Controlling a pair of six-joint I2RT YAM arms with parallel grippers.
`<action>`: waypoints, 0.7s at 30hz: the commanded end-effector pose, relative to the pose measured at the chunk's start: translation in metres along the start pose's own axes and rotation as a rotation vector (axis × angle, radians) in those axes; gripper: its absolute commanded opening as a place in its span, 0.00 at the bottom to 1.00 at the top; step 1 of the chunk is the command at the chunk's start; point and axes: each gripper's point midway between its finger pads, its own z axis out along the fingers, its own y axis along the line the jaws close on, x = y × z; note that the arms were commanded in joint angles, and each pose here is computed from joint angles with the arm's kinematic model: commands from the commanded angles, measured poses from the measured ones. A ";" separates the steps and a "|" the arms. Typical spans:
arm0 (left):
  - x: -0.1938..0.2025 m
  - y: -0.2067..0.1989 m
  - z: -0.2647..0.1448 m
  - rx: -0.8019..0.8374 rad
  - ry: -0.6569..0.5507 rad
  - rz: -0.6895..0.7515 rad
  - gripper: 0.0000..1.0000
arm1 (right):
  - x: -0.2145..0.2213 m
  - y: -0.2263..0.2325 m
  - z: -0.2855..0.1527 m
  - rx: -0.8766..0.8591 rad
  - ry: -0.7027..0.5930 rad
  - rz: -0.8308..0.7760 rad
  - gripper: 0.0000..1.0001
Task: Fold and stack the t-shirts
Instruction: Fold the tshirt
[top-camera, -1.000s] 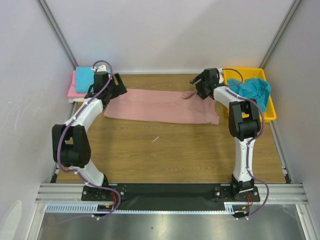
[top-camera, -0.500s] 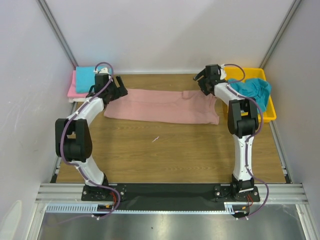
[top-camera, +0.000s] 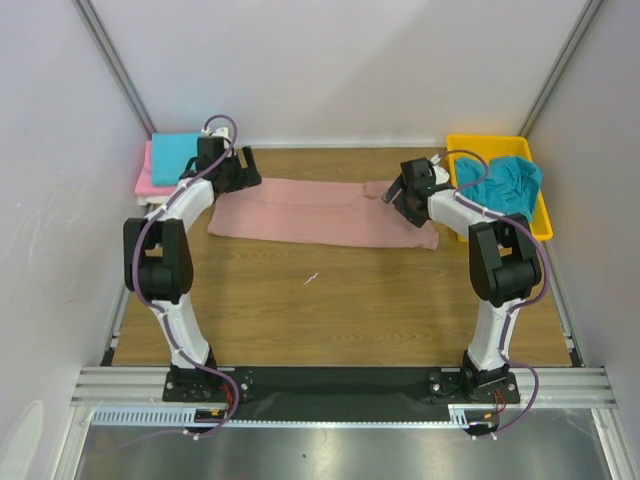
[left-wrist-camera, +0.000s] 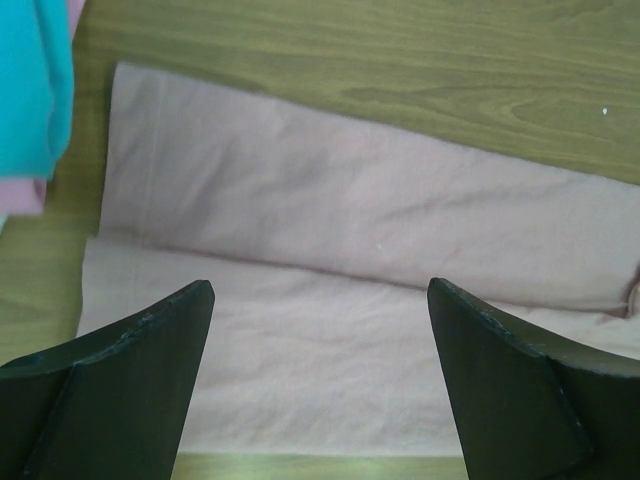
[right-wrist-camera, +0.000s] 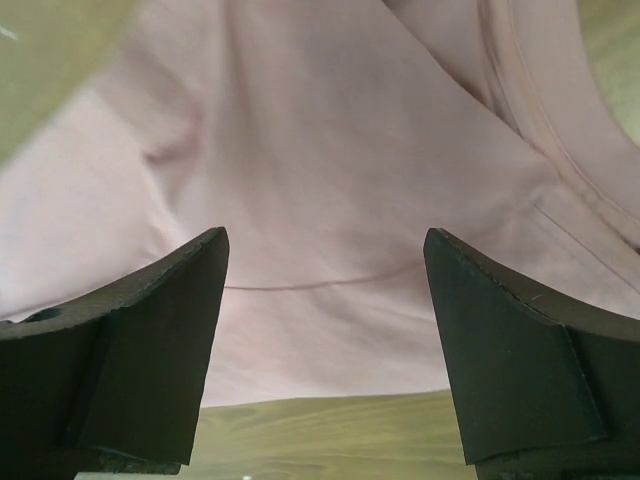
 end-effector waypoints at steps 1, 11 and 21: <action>-0.013 -0.019 0.005 0.060 0.011 0.117 0.94 | -0.019 -0.002 -0.021 0.012 -0.086 -0.028 0.83; 0.037 -0.022 0.049 0.038 0.171 0.114 0.95 | -0.014 0.027 -0.002 -0.041 -0.089 0.073 0.83; 0.090 -0.006 0.051 -0.062 0.280 -0.088 0.93 | 0.017 0.007 0.033 0.029 -0.022 0.074 0.83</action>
